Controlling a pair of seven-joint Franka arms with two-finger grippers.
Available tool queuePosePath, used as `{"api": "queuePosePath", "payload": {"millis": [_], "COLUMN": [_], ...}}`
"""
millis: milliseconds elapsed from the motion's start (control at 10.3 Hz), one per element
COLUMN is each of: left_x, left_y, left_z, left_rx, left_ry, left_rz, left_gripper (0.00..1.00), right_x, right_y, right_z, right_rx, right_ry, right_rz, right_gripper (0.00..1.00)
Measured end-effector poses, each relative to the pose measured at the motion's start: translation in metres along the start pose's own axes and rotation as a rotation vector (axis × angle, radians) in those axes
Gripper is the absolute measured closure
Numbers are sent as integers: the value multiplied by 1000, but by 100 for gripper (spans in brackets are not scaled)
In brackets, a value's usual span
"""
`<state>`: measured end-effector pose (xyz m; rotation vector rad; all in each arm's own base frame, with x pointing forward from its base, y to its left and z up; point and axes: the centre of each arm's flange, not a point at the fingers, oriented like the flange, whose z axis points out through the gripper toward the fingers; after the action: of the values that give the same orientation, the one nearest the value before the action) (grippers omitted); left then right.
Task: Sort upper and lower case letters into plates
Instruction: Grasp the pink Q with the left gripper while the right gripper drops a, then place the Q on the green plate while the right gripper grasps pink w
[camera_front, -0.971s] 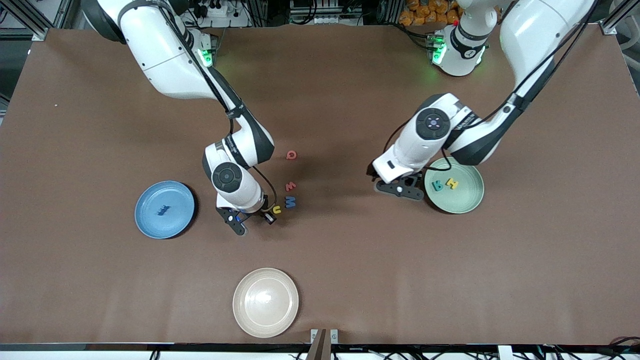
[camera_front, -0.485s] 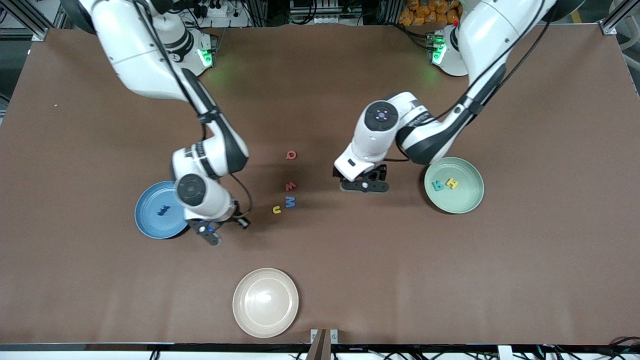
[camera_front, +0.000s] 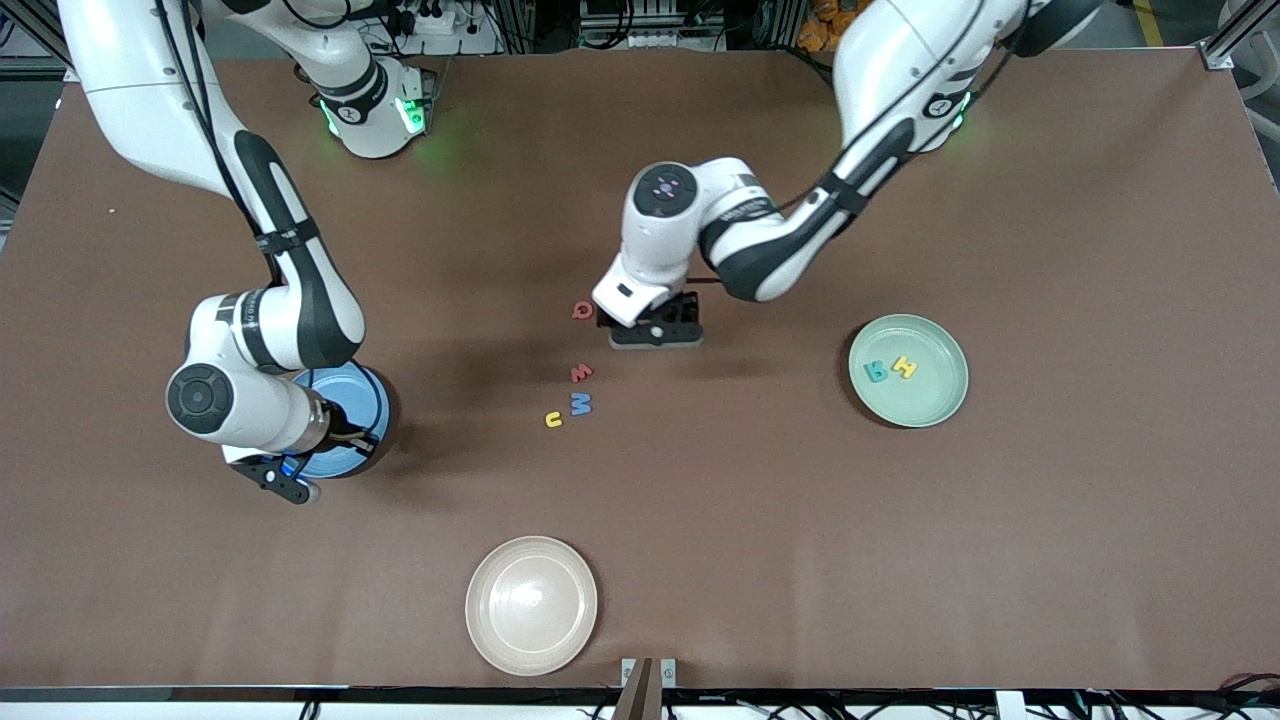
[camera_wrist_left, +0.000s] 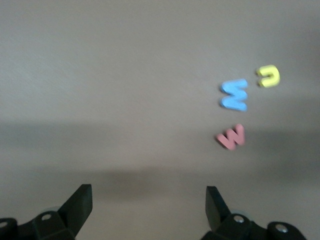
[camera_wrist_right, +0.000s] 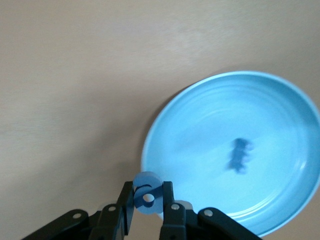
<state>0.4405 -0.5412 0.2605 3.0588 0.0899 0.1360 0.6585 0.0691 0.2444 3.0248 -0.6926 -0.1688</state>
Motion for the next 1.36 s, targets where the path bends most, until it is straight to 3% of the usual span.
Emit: {"api": "queuePosePath", "payload": {"millis": [194,291,583,777,1165,1359], "left_x": [-36,-48,-55,-63,-69,-78], "left_y": [41,59,75,71,73,77], "left_z": [17,23,59,92,97,95], "left_rx": [23,13,-49,-29,-3,28], "left_ry": [53,68,91,105,90,71], "left_rz": [29,31,11,-4,-21,-29], "left_gripper": [0,0,2,2,11,25], "right_x": [4,3,1,-1,-3,-3], "right_y": [15,16,13,11,12,12], "right_z": [9,10,10,11,14,15], "right_rx": [-29,-31,-31,-32,-34,-35], "right_ry": [2,0,-1,-4,-10,-10], "right_rz": [-7,-10,-19,-25,-27,-27], "right_gripper": [72,64,22,0,0,0]}}
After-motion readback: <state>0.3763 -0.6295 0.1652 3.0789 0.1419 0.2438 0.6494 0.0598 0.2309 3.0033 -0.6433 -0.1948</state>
